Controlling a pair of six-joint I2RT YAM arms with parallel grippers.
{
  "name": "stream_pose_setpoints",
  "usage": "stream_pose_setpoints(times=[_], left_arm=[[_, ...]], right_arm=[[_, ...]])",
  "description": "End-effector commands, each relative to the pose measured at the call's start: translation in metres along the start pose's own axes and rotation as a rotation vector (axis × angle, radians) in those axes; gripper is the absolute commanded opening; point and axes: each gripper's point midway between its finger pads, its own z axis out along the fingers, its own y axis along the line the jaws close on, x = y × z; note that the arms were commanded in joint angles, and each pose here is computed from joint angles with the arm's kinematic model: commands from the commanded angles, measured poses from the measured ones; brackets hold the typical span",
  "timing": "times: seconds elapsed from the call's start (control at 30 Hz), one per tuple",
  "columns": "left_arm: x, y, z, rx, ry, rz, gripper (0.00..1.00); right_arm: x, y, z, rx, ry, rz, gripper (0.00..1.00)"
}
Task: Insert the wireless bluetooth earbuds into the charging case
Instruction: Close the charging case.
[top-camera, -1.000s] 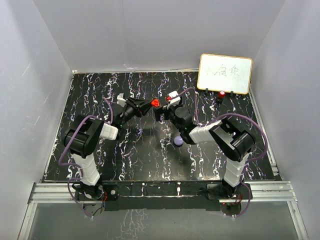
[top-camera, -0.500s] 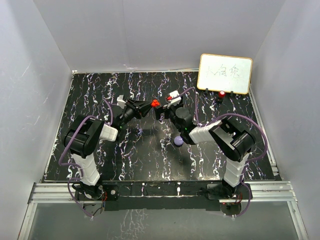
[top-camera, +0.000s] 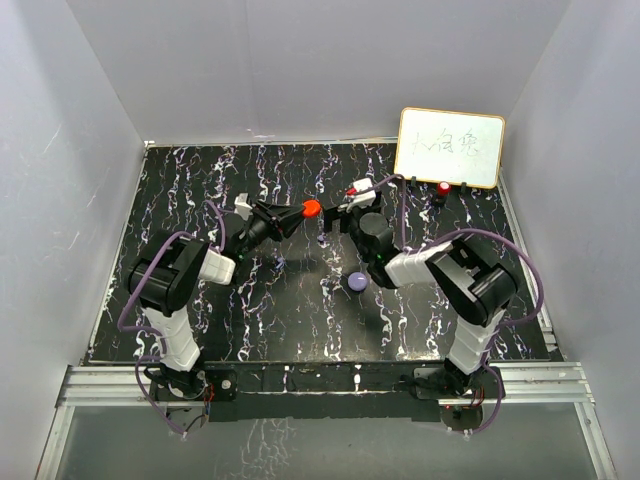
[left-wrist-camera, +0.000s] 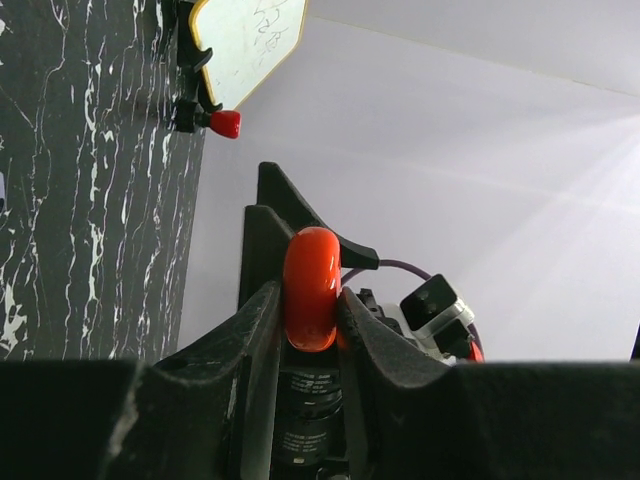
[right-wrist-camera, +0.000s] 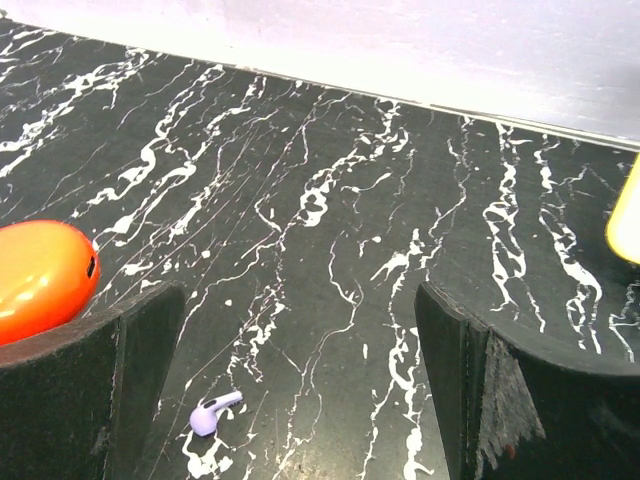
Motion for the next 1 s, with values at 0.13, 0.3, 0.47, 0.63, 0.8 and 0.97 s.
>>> stream_pose_setpoints(times=[0.13,0.3,0.47,0.63,0.8,0.97], left_arm=[[-0.035,0.014,-0.022,-0.032,-0.03,0.043,0.0],[-0.054,0.039,-0.025,-0.102,-0.016,0.075,0.0],[-0.065,0.056,-0.019,-0.192,-0.019,0.148,0.0],[-0.085,0.058,-0.016,-0.257,-0.049,0.225,0.0],[-0.105,0.061,-0.018,-0.352,-0.09,0.318,0.0],[-0.117,0.065,-0.019,-0.399,-0.109,0.36,0.0]], right_arm=[[-0.041,-0.035,-0.016,0.128,0.035,0.055,0.98],[-0.051,-0.028,-0.027,0.072,0.144,0.056,0.98],[-0.069,-0.019,-0.042,-0.007,0.128,0.086,0.98],[-0.05,-0.016,-0.046,-0.127,0.219,0.173,0.98],[-0.026,-0.017,-0.054,-0.14,0.343,0.209,0.96],[0.001,-0.01,-0.072,-0.171,0.468,0.232,0.94]])
